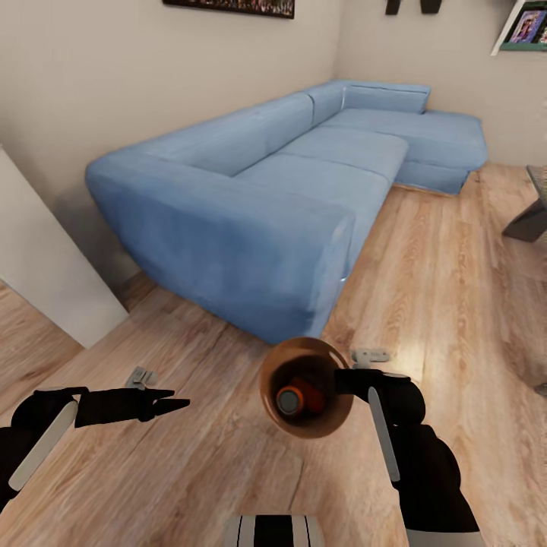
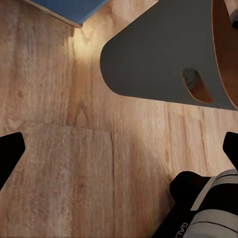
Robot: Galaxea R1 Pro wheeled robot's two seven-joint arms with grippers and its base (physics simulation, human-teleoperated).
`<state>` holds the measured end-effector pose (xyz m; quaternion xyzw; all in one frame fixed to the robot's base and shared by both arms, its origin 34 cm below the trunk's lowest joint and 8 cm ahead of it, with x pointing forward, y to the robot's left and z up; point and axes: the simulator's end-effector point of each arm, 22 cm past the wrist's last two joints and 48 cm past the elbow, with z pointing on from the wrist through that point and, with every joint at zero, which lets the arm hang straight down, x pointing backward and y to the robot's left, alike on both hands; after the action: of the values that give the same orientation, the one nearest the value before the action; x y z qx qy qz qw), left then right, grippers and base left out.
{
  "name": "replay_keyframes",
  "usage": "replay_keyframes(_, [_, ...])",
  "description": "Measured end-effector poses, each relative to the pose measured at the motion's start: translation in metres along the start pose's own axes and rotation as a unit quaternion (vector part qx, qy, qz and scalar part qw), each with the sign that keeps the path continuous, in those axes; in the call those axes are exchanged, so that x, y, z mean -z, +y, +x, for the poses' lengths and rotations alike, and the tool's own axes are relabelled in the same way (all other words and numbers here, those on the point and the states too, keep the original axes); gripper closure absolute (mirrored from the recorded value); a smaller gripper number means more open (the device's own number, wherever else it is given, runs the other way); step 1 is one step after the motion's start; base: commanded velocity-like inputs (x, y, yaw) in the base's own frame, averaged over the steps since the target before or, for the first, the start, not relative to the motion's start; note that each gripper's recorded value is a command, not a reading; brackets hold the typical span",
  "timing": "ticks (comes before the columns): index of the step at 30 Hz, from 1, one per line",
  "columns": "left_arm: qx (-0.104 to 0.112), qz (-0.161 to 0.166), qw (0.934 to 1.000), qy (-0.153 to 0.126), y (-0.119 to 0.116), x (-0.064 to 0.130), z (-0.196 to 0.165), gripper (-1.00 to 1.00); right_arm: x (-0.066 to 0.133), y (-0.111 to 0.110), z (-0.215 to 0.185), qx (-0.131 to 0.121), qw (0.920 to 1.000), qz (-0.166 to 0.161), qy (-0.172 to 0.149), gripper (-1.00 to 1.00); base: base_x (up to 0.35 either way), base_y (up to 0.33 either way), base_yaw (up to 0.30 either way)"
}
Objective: Put the three can of soda from the living room inside the tash can in the kitchen.
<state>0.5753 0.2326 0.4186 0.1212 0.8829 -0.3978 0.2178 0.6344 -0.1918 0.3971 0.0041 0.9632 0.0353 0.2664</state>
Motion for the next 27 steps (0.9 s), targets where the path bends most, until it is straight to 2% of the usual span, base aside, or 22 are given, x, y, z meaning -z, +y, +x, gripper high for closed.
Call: replay_keyframes(27, [-0.016,0.000,0.9998,-0.014,-0.012,0.010,-0.014,-1.00,0.017,0.001,-0.016,0.004,0.9998,0.003,-0.021,1.00,0.000,0.000,-0.147])
